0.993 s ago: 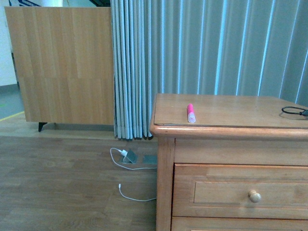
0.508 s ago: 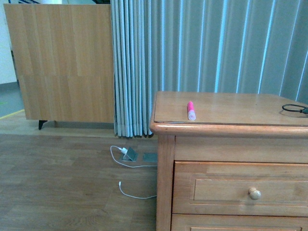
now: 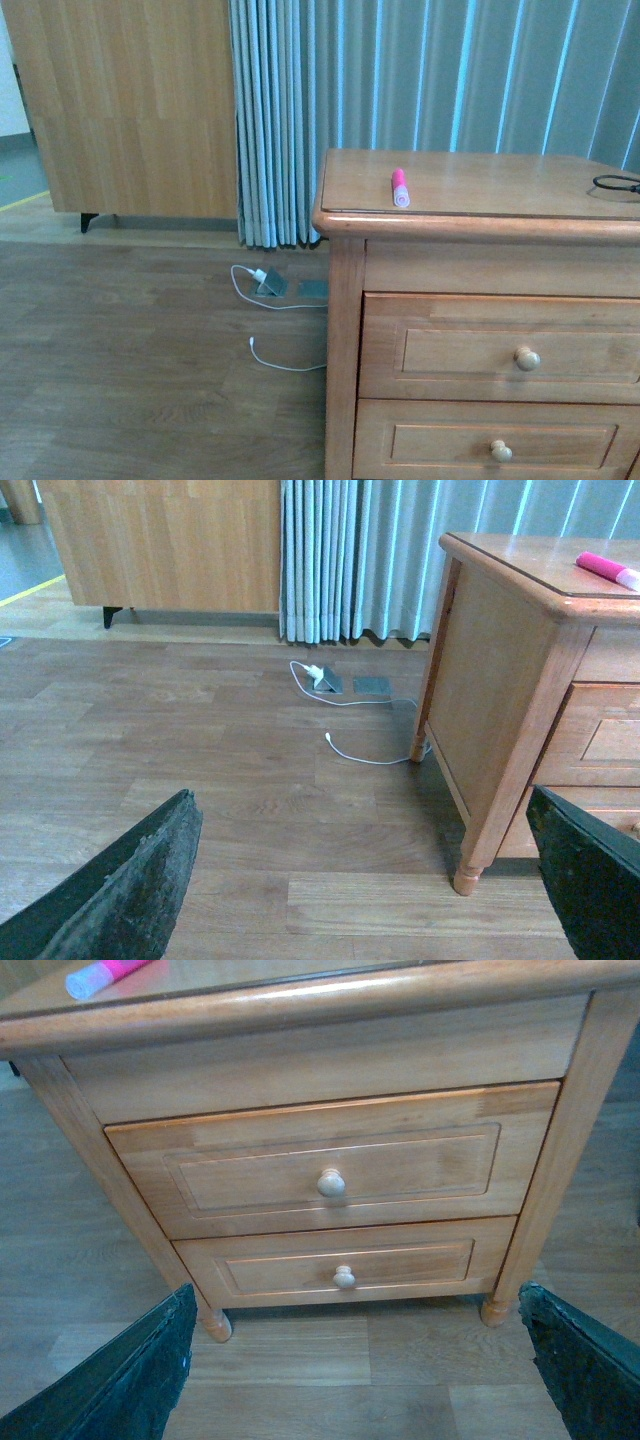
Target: Place pink marker in drawer with both arms
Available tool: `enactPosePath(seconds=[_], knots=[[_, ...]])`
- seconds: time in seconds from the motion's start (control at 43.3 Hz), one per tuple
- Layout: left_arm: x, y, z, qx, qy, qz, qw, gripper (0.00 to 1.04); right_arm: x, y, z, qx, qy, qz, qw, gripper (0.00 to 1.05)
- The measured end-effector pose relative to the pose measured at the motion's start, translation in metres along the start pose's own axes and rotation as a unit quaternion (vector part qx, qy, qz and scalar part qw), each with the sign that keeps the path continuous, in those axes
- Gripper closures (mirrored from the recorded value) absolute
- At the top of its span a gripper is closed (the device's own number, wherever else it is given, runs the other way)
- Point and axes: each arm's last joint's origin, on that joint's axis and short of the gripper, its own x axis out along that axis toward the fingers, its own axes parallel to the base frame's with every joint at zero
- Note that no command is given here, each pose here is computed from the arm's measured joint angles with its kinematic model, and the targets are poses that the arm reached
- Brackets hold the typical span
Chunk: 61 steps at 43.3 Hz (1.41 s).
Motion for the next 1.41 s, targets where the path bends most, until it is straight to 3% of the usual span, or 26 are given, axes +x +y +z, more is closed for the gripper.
enactPosePath(seconds=[0.347,0.716,1.409], knots=[[0.000,0.000,0.000,0.000,0.000,0.000,1.000,0.06,0.111,0.012,-0.014,-0.027,0.093,0.000,0.995,0.08],[0.000,0.000,0.000,0.000,0.000,0.000,1.000,0.06,0.205,0.018,-0.030,-0.031,0.083,-0.014,0.996,0.08],[0.000,0.000,0.000,0.000,0.000,0.000,1.000,0.06,0.254,0.020,-0.048,-0.043,0.090,-0.016,0.995,0.08]])
